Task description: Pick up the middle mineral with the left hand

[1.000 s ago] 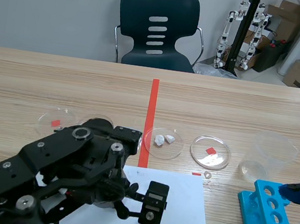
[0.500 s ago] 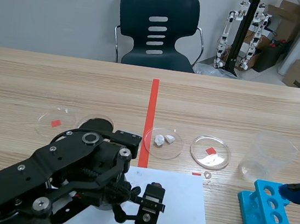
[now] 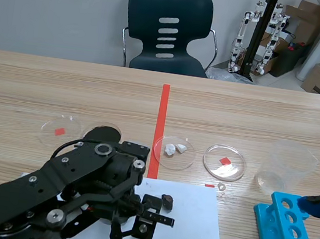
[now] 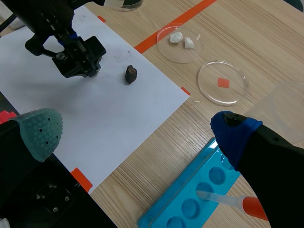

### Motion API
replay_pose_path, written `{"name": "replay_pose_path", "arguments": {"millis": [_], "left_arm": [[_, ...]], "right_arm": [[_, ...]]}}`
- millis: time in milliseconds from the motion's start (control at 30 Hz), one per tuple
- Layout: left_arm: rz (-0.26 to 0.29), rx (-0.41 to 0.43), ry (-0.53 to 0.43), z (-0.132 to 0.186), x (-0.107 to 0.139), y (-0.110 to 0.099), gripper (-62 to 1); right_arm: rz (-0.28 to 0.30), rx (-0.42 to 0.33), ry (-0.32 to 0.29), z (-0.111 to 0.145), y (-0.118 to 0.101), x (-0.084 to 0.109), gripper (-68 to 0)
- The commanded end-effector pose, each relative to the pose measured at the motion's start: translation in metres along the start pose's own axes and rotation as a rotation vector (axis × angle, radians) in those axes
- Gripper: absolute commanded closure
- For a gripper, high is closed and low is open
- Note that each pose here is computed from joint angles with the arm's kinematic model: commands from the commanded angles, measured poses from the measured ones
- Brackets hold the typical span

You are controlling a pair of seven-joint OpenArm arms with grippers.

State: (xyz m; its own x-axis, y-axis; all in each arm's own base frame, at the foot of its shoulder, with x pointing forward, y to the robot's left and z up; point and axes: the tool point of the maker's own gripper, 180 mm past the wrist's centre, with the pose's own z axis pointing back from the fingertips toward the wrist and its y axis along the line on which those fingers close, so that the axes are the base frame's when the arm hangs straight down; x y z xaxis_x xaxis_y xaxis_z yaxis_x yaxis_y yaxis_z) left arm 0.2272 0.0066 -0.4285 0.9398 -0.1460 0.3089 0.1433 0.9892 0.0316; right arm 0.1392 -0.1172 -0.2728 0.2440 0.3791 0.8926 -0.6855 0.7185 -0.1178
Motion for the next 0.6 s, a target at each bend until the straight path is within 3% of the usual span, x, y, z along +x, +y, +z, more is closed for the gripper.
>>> {"name": "replay_pose_path", "arguments": {"millis": [0,167,567], "left_arm": [[0.001,0.004,-0.022,-0.0004,0.0055,-0.0008,-39.9],[0.001,0.002,-0.022,-0.0003,0.0054,-0.0013,-29.6],[0.003,0.002,-0.022,-0.0002,0.0057,-0.0015,-14.5]], "right_arm": [[-0.005,0.005,-0.036,-0.0007,0.0017,0.0091,-67.9],[-0.005,0.005,-0.036,-0.0007,0.0017,0.0091,-67.9],[-0.005,0.005,-0.036,-0.0007,0.0017,0.0091,-67.9]]}}
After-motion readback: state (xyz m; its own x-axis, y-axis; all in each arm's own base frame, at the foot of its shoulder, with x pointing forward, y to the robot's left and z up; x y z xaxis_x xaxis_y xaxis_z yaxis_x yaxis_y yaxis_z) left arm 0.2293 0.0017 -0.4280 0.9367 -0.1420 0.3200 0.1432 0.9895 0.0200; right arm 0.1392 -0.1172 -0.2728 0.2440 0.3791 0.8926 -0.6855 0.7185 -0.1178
